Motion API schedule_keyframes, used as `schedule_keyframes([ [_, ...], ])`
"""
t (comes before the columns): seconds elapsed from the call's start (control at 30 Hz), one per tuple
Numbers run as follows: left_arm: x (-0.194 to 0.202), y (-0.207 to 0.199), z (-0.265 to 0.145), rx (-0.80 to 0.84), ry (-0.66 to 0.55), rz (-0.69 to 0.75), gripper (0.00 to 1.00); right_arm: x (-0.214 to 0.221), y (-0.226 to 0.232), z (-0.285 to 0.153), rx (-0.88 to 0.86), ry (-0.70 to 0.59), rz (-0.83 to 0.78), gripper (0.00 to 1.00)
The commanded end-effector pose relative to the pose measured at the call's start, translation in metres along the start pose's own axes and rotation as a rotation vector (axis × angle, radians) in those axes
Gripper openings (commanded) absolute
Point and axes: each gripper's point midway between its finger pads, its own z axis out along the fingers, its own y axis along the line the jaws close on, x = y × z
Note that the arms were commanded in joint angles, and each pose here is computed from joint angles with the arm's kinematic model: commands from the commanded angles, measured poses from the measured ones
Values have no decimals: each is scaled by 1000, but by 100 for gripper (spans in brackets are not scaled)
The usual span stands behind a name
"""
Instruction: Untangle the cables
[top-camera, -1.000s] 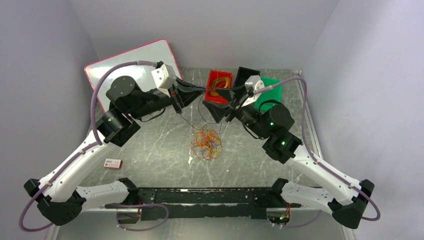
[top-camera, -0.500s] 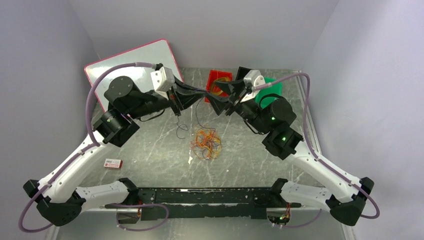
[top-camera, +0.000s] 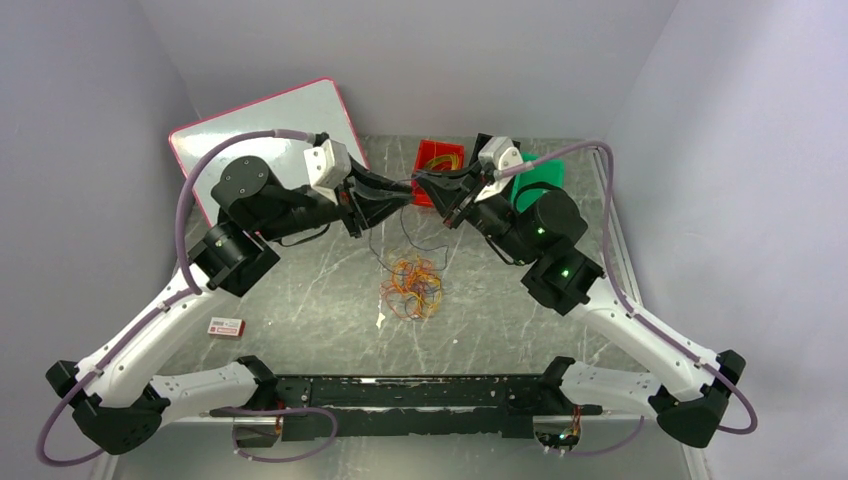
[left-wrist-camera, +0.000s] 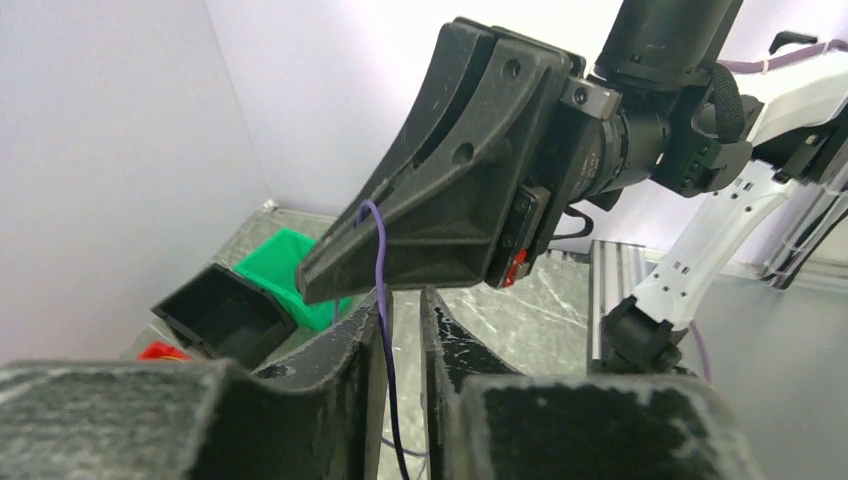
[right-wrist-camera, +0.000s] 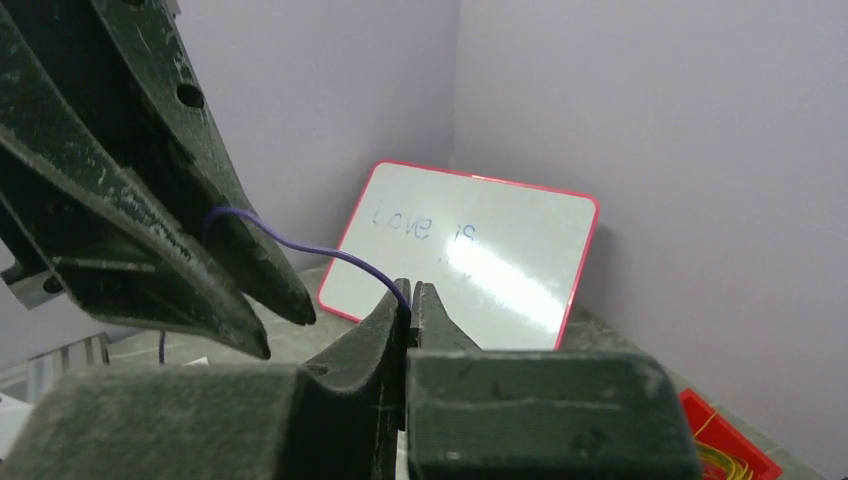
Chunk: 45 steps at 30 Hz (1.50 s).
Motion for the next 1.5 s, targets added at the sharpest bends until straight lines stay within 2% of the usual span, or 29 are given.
schedule_keyframes([
  [0.0,-8,3,-5,-33,-34,2,36,-39,-7,-3,45,-69,6,0],
  [0.03,-7,5,-5,-43,-34,-4,50,-44,-10,-3,61,-71,9,0],
  [0.07,-6,6,-5,-53,-35,-10,76,-48,-15,-4,89,-73,13,0],
  [0.1,-6,8,-6,-64,-40,-11,94,-52,-22,-5,127,-72,16,0],
  [0.13,-5,9,-6,-73,-41,-13,99,-55,-30,-6,172,-70,18,0],
  [0.27,-2,18,-11,-137,-46,-25,100,-73,-65,-18,374,-70,13,0],
  [0.43,16,41,-23,-293,-12,-55,100,-81,-111,-38,659,-20,-39,0],
  [0.63,44,50,-35,-376,62,-83,100,-81,-153,-52,876,22,-106,0],
  [0.77,61,50,-41,-394,99,-99,100,-68,-200,-55,923,57,-72,0],
  [0.9,76,55,-44,-426,142,-113,98,-52,-257,-75,1011,63,-63,0],
  [1.47,118,73,-55,-501,293,-36,98,-22,-365,-120,1169,66,2,0],
])
